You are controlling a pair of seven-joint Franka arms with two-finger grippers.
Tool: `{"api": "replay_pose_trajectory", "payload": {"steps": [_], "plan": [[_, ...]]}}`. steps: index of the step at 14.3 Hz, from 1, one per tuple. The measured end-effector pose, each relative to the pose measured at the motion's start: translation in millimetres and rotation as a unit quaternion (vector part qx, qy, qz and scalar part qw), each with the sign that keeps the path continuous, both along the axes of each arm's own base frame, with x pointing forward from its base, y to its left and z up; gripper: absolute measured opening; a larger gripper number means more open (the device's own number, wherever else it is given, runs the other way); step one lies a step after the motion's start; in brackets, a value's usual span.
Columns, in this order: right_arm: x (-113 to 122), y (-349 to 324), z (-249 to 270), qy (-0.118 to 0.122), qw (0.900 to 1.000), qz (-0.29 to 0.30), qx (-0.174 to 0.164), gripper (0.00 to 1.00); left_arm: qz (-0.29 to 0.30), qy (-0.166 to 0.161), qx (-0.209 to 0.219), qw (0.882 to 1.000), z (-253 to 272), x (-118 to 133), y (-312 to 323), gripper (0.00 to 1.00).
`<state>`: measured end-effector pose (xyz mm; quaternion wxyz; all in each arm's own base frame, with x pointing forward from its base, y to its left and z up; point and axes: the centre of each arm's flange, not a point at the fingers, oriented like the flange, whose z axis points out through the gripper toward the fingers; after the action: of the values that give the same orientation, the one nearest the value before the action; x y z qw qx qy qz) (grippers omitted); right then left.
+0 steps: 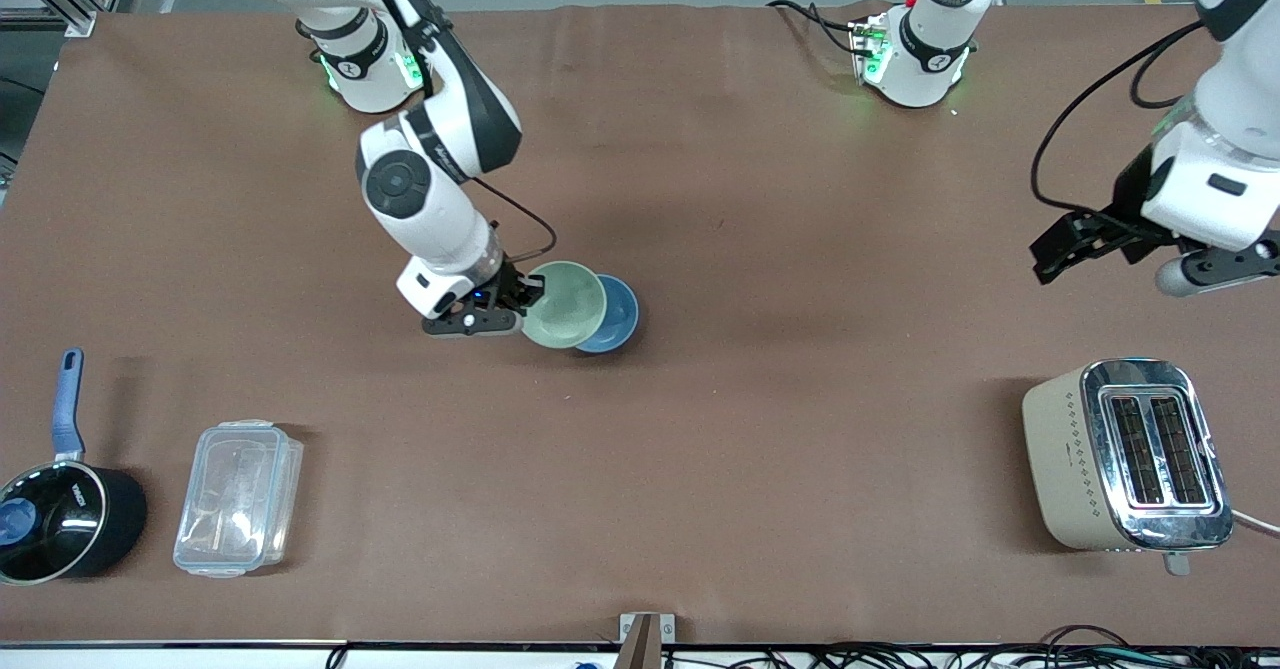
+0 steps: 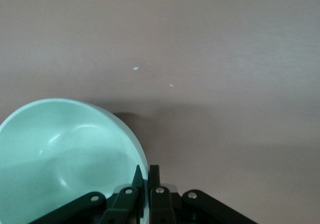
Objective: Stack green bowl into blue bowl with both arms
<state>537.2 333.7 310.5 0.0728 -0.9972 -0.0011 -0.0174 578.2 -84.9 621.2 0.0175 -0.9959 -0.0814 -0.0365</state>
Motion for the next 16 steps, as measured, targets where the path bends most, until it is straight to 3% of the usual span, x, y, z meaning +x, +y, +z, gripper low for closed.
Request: {"api": "replay_pose_trajectory", "payload": {"steps": [7,16], "plan": [[-11,30,-38,-0.003,1.0,0.001,-0.003,0.05,-0.03,0.019,0.002,0.999,4,-43,43,1.0],[-19,38,-54,0.008,1.0,0.01,-0.011,0.05,-0.032,0.022,0.003,0.999,2,-47,45,1.0]]}}
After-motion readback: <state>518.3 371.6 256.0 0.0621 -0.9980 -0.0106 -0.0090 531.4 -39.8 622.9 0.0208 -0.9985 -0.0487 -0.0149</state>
